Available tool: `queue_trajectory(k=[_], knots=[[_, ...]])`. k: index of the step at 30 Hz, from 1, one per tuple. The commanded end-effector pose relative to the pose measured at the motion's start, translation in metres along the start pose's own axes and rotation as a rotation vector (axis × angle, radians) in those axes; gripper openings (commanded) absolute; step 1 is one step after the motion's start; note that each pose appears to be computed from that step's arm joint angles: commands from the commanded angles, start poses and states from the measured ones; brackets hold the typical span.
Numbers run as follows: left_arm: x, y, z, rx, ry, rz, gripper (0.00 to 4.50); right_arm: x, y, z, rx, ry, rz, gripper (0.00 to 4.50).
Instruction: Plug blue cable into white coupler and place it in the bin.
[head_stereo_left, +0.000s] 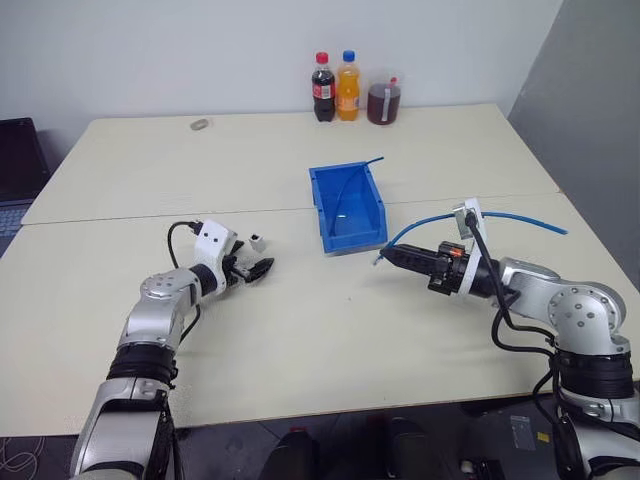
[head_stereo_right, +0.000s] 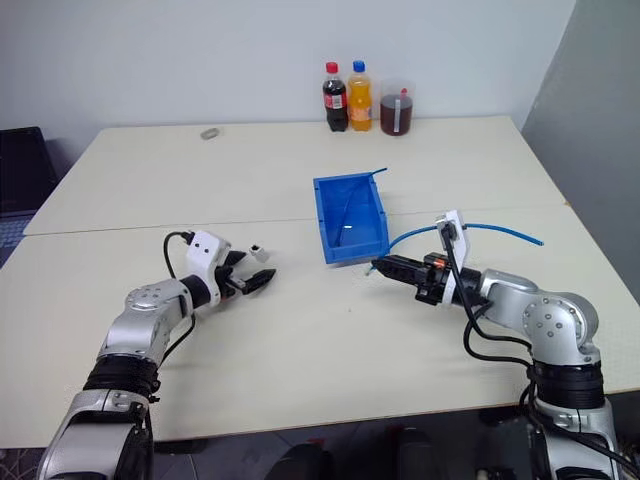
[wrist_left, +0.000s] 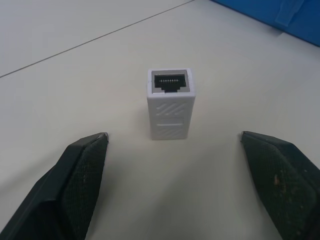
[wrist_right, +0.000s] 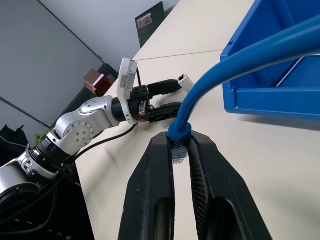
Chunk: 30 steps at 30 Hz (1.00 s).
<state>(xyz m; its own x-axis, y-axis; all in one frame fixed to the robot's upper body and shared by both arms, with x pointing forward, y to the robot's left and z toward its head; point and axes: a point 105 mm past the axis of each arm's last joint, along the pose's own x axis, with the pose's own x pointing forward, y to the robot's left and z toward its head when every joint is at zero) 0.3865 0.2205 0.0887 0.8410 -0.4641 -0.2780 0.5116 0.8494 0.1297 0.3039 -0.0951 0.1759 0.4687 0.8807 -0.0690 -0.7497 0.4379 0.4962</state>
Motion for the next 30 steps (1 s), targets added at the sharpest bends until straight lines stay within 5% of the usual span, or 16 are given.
queue_trajectory(k=[1,16,19,25,30], knots=[[0.005,0.0,0.005,0.032,-0.016,-0.012,4.1,-0.004,0.004,0.009,-0.029,-0.051,-0.003,0.16],[0.014,0.008,0.012,0.037,-0.036,0.004,0.78,-0.008,-0.006,0.011,-0.019,-0.082,-0.062,0.16],[0.013,0.005,0.017,0.053,-0.042,-0.027,0.78,-0.008,-0.005,0.01,-0.024,-0.081,-0.063,0.16],[-0.003,-0.067,0.053,0.155,-0.085,-0.483,0.78,-0.002,0.01,0.019,-0.141,-0.039,-0.013,0.16],[-0.007,-0.108,0.055,0.268,-0.062,-0.694,0.78,0.01,0.026,0.019,-0.282,0.018,0.059,0.16]])
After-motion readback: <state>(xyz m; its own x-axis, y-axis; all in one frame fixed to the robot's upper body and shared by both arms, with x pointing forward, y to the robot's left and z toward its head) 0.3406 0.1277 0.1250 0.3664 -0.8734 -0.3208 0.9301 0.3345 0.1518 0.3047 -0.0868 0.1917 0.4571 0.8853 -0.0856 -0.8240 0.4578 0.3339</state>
